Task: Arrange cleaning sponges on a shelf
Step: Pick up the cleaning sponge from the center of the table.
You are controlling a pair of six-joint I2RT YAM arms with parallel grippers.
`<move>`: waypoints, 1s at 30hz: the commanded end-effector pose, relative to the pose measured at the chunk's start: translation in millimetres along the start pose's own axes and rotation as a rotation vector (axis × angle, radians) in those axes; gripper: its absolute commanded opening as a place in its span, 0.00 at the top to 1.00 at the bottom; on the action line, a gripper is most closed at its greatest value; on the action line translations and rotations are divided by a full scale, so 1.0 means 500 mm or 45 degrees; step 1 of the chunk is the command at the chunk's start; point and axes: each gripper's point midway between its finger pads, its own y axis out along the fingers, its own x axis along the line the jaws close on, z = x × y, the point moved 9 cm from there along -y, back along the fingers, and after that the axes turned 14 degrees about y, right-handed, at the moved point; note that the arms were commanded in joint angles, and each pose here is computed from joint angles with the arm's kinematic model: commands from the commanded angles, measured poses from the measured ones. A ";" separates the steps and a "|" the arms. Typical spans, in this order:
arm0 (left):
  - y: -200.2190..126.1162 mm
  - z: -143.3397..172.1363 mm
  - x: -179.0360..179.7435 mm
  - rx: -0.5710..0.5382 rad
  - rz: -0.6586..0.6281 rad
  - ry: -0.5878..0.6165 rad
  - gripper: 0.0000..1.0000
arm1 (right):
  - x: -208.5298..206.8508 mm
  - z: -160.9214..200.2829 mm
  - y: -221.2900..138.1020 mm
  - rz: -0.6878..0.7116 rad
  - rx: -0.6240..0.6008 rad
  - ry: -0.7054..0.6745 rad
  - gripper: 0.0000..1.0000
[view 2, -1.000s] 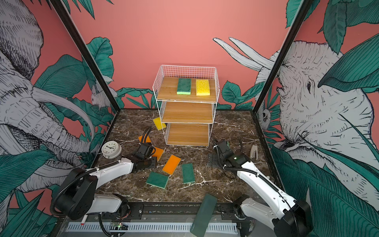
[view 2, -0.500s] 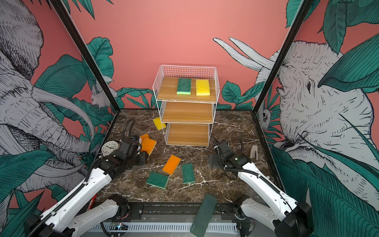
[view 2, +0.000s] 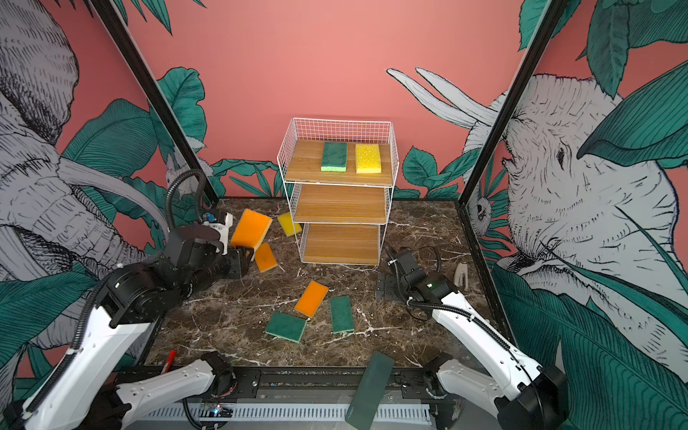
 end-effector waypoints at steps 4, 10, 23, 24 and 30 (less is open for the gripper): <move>-0.001 -0.121 -0.057 -0.104 -0.050 0.163 0.48 | 0.008 -0.011 -0.001 -0.027 -0.029 0.003 0.01; 0.010 -0.227 -0.113 -0.312 0.108 0.086 0.51 | 0.009 -0.003 0.006 -0.072 -0.015 0.020 0.01; 0.050 -0.376 -0.171 -0.587 0.118 -0.113 0.49 | 0.010 0.000 -0.004 -0.125 -0.014 -0.001 0.01; 0.057 -0.380 -0.176 -0.595 0.112 -0.117 0.49 | 0.009 0.002 -0.004 -0.133 -0.014 -0.002 0.01; 0.097 -0.397 -0.191 -0.628 0.047 -0.168 0.48 | 0.011 0.008 0.005 -0.174 -0.004 0.010 0.01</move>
